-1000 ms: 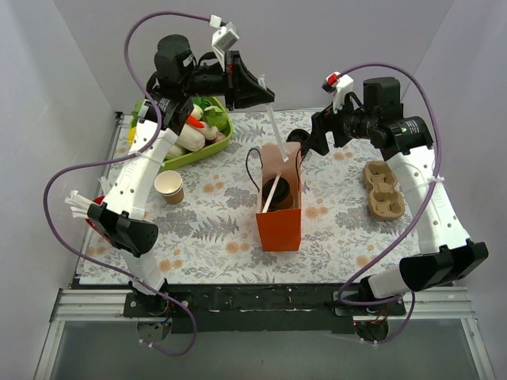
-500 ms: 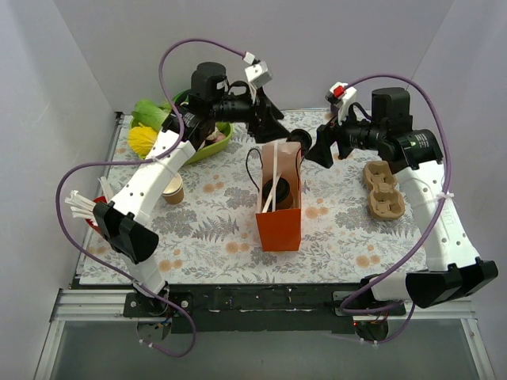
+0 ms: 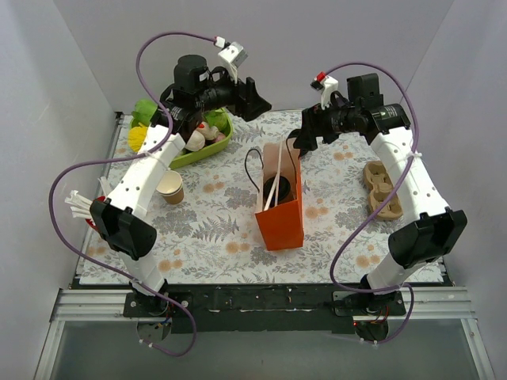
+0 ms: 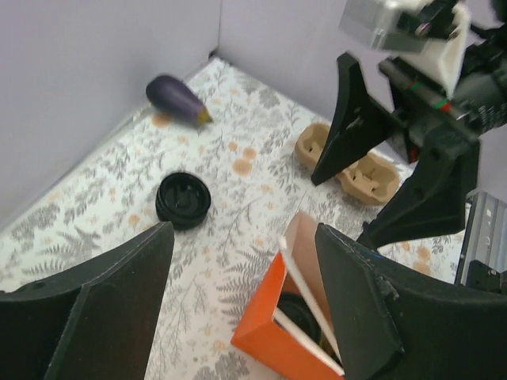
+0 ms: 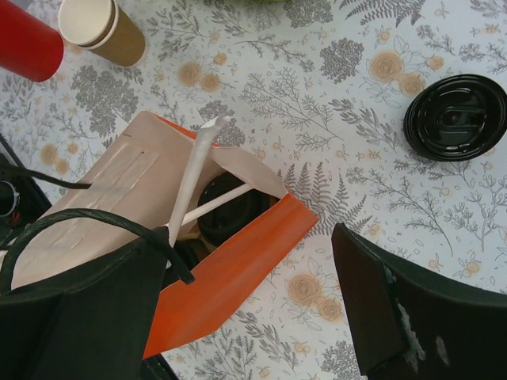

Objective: Pack the takeout coffee

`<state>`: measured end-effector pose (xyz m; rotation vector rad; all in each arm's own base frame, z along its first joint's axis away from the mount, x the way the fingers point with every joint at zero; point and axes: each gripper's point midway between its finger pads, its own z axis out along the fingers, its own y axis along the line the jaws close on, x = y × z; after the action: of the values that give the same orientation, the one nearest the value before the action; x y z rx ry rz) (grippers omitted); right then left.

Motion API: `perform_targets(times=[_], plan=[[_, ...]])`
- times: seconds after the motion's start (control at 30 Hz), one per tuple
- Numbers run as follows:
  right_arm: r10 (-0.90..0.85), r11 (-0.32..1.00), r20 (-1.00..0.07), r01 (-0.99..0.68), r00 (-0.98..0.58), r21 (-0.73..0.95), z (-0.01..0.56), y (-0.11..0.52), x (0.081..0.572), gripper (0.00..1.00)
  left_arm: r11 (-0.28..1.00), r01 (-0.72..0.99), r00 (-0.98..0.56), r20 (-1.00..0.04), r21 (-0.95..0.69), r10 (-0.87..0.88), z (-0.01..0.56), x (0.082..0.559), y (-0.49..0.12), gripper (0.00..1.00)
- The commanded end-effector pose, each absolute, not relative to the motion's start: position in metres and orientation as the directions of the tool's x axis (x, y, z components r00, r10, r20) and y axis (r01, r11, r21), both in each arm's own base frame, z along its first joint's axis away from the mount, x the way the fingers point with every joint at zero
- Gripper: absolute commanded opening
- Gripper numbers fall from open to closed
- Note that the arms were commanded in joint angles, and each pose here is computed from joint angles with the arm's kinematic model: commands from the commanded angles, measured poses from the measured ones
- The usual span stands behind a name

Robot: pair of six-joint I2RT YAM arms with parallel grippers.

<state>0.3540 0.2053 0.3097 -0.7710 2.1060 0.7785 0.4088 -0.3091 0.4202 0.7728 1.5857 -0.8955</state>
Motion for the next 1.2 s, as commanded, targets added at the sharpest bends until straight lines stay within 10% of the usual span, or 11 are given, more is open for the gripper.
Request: perform_targets(times=[0.0,0.27,1.17], plan=[[-0.257,0.654,-0.800,-0.707,-0.542,0.269,0.321,0.201,0.355,0.91,0.538,0.812,-0.283,-0.959,-0.226,0.024,0.396,0.408,-0.292,0.72],[-0.334,0.597,-0.796,-0.767,-0.505,0.236,0.319,0.197,0.329,0.62,0.371,0.864,-0.390,-0.919,-0.340,0.066,0.375,0.363,-0.299,0.72],[-0.408,0.447,-0.738,-0.822,-0.538,0.352,0.286,0.205,0.285,0.13,0.145,0.897,-0.438,-0.882,-0.417,0.174,0.315,0.338,-0.335,0.63]])
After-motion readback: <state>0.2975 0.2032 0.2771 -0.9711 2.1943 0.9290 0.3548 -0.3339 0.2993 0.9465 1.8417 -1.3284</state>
